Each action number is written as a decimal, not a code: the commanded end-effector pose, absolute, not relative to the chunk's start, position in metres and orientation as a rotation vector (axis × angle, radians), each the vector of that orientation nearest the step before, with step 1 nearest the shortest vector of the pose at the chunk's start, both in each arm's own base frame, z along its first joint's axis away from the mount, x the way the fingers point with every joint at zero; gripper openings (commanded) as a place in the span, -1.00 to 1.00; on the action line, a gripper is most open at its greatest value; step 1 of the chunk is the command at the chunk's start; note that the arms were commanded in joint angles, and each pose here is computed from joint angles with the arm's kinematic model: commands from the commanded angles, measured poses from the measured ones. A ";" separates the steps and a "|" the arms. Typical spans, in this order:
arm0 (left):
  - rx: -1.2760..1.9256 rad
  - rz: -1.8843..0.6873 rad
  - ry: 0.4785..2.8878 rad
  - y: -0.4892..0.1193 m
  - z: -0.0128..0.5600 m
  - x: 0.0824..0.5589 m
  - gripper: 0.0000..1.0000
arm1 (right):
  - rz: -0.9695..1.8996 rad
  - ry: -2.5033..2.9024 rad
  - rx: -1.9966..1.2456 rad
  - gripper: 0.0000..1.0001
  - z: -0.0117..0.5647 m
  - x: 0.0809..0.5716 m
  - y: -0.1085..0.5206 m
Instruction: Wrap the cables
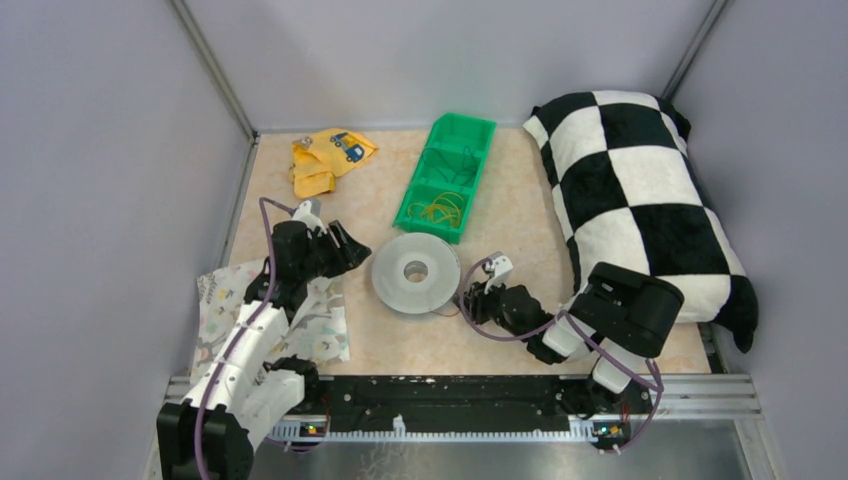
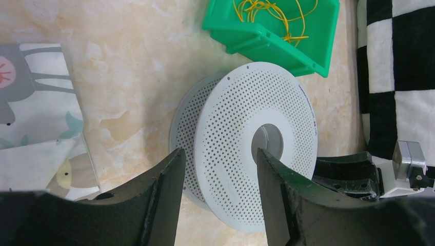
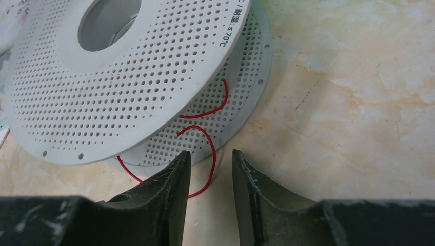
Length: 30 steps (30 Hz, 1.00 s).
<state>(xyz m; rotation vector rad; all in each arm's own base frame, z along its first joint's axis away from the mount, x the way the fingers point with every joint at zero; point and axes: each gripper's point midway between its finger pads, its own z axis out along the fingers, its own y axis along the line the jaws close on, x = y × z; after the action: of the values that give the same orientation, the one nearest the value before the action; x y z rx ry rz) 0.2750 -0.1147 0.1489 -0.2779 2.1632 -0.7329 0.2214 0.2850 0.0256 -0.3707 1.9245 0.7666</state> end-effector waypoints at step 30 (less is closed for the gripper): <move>-0.257 -0.767 2.125 -0.119 0.158 0.280 0.19 | 0.733 1.725 -0.316 -1.00 0.078 0.253 0.293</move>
<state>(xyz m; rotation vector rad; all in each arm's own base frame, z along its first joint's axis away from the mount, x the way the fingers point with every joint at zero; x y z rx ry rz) 0.2745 -0.1155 0.1487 -0.2774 2.1651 -0.7390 0.2372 0.2867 0.0555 -0.3365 1.8028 0.7466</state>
